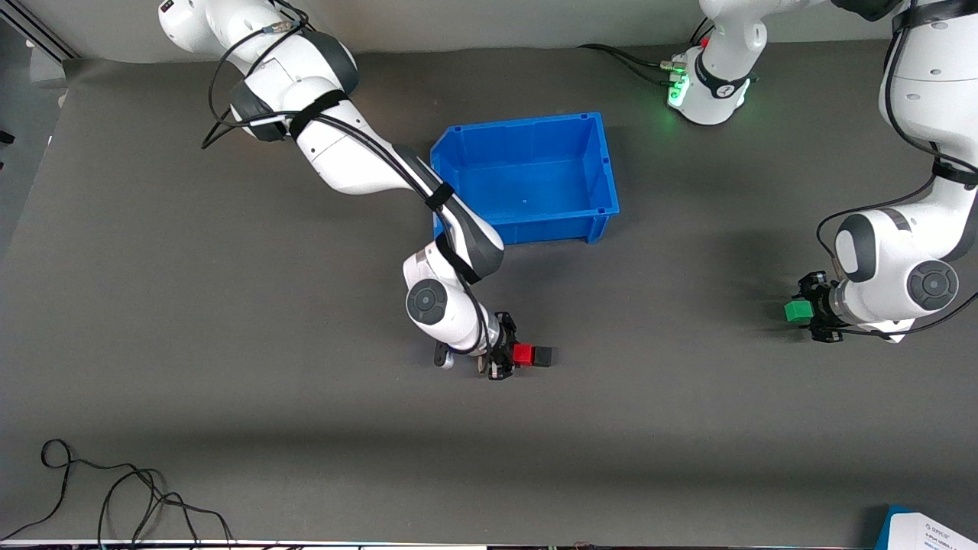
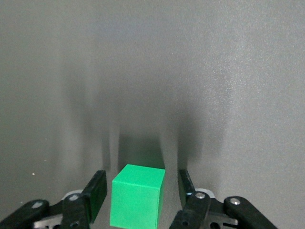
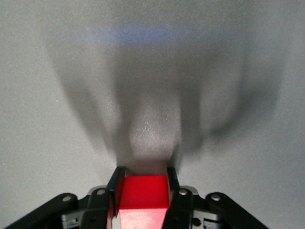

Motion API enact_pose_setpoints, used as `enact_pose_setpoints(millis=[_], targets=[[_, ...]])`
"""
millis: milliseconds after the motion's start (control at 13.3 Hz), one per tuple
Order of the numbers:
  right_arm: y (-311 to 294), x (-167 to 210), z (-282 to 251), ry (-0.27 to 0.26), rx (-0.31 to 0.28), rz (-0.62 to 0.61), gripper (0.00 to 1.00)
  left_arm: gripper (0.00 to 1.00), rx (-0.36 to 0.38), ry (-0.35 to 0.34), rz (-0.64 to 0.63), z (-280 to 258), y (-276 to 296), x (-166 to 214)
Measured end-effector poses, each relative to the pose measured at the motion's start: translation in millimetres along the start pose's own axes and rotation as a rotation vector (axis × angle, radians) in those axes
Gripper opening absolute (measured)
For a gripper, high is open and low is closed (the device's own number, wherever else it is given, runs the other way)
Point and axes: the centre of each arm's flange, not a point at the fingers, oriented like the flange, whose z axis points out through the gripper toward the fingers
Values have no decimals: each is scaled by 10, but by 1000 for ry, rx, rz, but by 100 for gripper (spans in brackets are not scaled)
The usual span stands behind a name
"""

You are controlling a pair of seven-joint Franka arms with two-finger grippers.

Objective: Attach green and red cubes to black cube
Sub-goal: 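Carry the green cube with the left gripper toward the black cube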

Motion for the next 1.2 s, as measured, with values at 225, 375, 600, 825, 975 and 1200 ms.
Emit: enact_pose_setpoints(millis=[225, 375, 600, 825, 975, 1200], targets=[[-5, -8, -13, 21, 11, -27, 40, 60, 0, 0, 0, 0, 0, 2], [-7, -9, -15, 25, 14, -32, 40, 36, -1, 0, 0, -1, 1, 1], [-7, -9, -16, 26, 15, -34, 40, 37, -8, 1, 0, -28, 10, 2], [-10, -7, -18, 27, 15, -35, 40, 37, -28, 3, -2, -316, 76, 15], [-13, 0, -23, 34, 7, -35, 40, 37, -14, 3, 4, -602, 147, -58], [-7, 0, -40, 70, -9, -60, 40, 37, -21, 10, -20, -875, 231, -545]])
